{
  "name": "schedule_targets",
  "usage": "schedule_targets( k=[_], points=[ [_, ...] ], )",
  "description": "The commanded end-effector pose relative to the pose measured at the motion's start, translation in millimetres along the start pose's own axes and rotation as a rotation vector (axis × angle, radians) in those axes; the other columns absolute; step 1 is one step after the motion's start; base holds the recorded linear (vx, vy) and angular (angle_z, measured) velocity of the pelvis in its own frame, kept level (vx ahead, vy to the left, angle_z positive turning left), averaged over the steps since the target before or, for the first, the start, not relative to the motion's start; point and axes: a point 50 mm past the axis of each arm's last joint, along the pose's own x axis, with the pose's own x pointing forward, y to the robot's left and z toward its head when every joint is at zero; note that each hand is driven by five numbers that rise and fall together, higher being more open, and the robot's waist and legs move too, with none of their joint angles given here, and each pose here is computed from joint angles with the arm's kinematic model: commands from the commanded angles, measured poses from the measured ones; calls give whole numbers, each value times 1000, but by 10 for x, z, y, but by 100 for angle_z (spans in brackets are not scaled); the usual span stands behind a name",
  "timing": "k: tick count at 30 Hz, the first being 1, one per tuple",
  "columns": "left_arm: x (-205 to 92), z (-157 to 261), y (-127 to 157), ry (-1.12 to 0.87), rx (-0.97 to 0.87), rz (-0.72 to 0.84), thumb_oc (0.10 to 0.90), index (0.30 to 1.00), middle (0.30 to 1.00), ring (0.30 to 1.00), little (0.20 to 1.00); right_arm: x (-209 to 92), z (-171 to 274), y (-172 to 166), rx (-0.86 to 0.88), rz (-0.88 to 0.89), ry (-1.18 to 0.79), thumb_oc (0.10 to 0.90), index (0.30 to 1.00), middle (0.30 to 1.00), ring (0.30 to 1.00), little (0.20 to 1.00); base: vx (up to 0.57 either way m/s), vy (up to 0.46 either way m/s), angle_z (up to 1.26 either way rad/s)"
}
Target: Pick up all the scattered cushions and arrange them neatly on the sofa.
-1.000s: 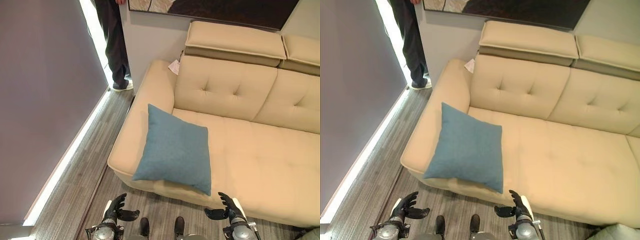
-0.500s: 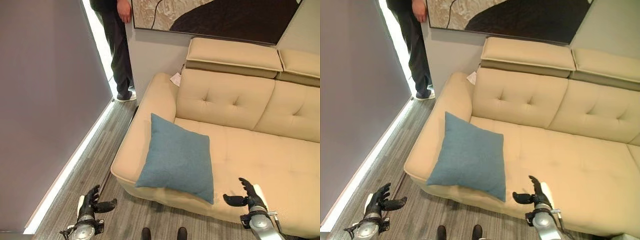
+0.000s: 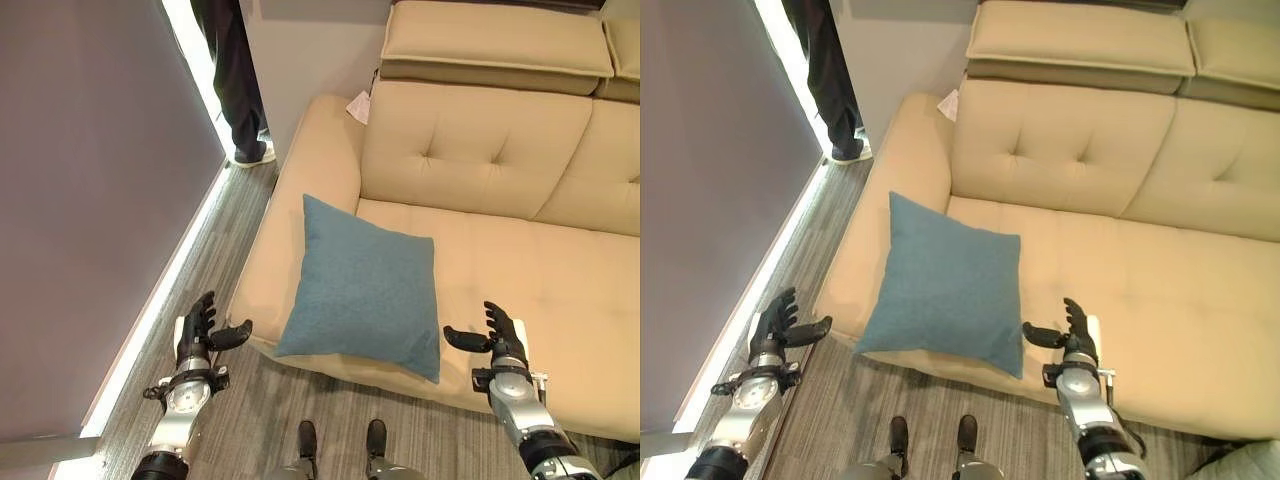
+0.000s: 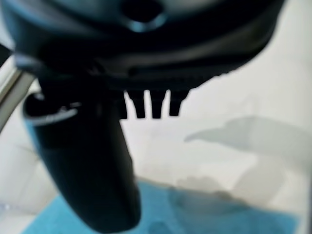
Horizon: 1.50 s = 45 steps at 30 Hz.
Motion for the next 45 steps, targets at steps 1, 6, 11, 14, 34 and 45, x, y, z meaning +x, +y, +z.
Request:
schedule_targets(
  k=[1, 6, 11, 14, 34, 45],
  points=[
    [187, 729, -128, -313, -75, -18, 800, 900, 900, 900, 900, 143, 550, 20, 146, -58, -171, 800, 900, 900, 900, 900, -22, -19, 6],
    [213, 1152, -502, -453, -57, -158, 800, 900, 900, 900, 900, 249, 744, 112, 212, -33, -156, 800, 900, 900, 900, 900, -9, -16, 2],
    [204, 1281, -658, -497, -24, -220, 800, 900, 900, 900, 900, 280, 779, 178, 241, -7, -131, 800, 900, 900, 900, 900, 0, 0, 0],
    [192, 1345, -779, -516, 0, -261, 800, 900, 900, 900, 900, 285, 817, 260, 276, 10, -118, 800, 900, 900, 900, 900, 0, 0, 0],
    [83, 981, -1248, -338, -10, -426, 400, 300, 300, 300, 300, -39, 1186, 942, 483, 303, -238, 400, 300, 300, 300, 300, 0, 0, 0],
    [-112, 782, -1073, -304, -89, -420, 400, 300, 300, 300, 300, -397, 1049, 825, 466, 372, -400, 400, 300, 300, 300, 300, 4, 0, 0]
  ],
)
